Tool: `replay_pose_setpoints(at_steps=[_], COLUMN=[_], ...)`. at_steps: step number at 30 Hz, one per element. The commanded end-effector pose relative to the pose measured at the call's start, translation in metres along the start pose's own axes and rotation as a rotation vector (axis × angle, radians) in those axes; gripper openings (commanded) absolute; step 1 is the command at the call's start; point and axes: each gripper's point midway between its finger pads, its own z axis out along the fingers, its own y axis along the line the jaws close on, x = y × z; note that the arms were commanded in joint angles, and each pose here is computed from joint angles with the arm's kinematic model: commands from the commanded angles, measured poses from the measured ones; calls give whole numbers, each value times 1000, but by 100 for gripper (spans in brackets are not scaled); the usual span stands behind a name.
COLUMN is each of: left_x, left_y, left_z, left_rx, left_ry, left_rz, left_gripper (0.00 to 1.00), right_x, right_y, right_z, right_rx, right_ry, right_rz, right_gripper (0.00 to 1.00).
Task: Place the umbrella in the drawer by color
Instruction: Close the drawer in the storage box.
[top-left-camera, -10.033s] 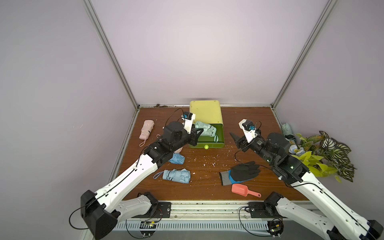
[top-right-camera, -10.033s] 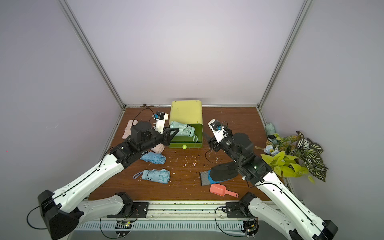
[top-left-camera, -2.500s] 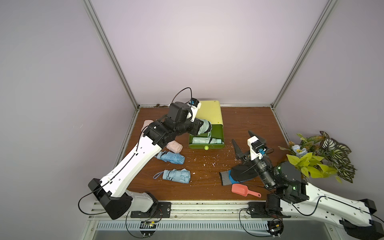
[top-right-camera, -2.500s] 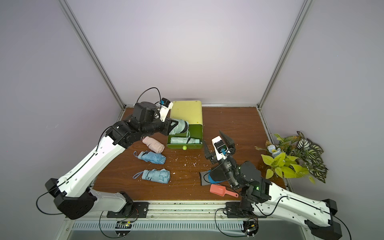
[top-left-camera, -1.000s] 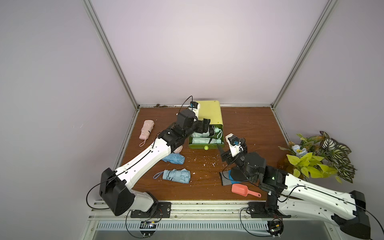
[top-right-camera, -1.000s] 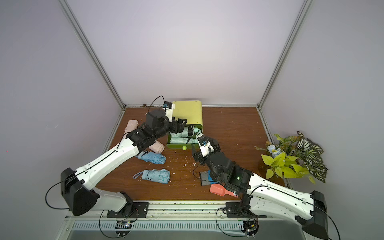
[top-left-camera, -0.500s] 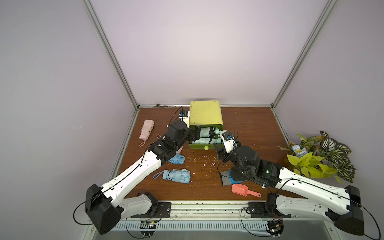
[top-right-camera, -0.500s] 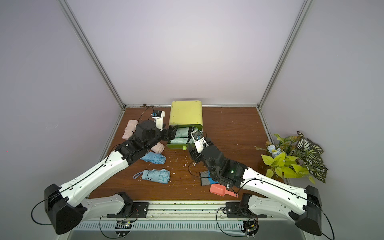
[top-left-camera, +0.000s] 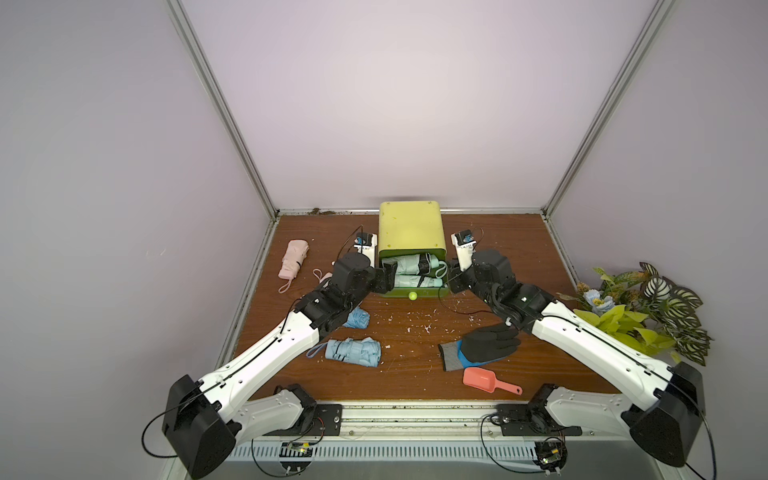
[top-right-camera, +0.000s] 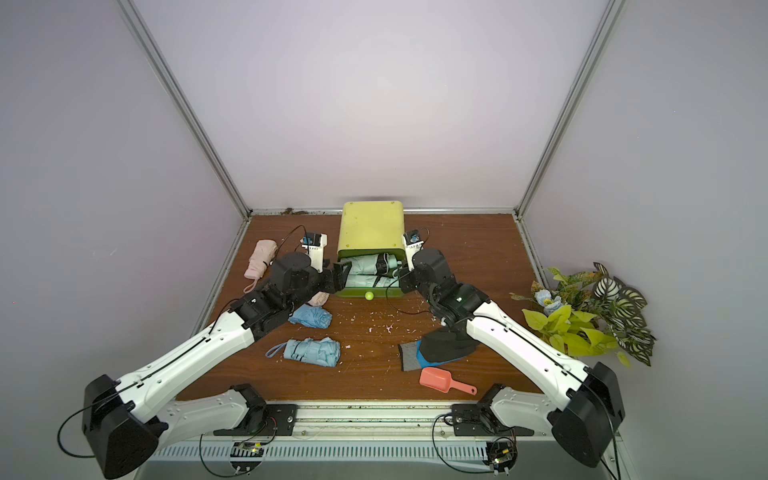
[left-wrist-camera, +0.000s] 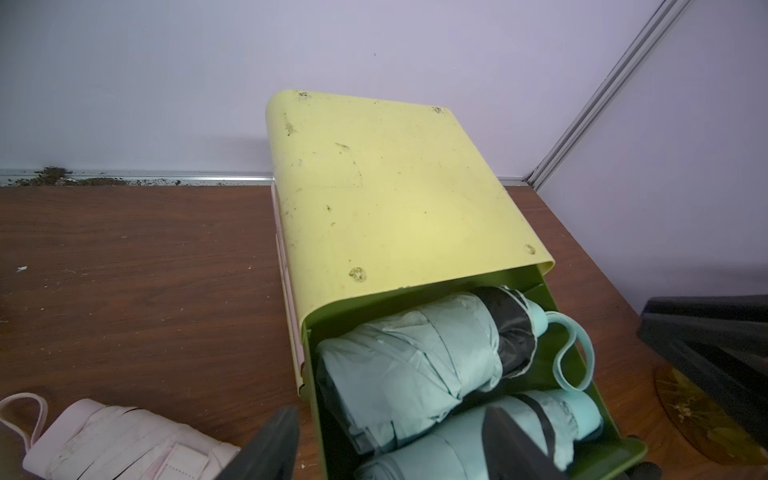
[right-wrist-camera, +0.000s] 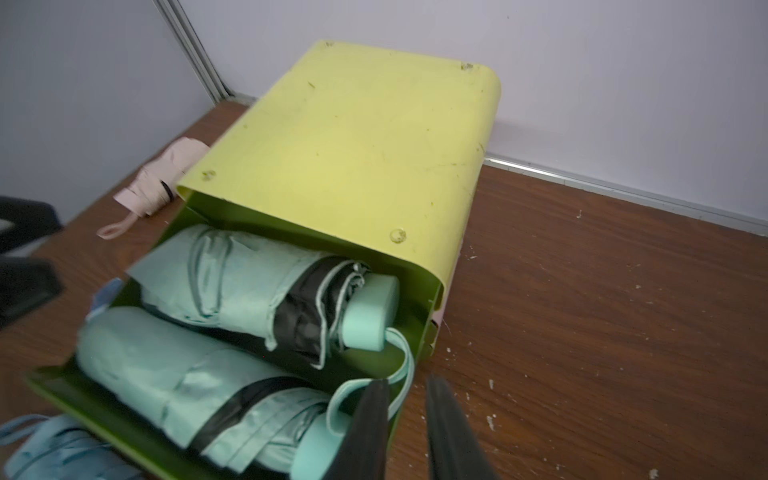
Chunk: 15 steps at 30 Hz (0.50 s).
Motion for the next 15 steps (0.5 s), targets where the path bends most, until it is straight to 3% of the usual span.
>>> replay_pose_setpoints(at_steps=[1, 7, 15], left_x=[-9, -11, -10], left_y=[4, 2, -1], left_z=[-4, -7, -7], left_rx=[-4, 13, 38], left_ry=[-37, -50, -53], left_rz=[-17, -21, -34], left_gripper=[73, 73, 73], right_x=[-16, -5, 4], right_y=[4, 12, 14], right_z=[-2, 9, 19], right_rx=[-18, -46, -38], right_ry=[-15, 38, 88], right_rz=[12, 17, -4], right_gripper=[14, 5, 4])
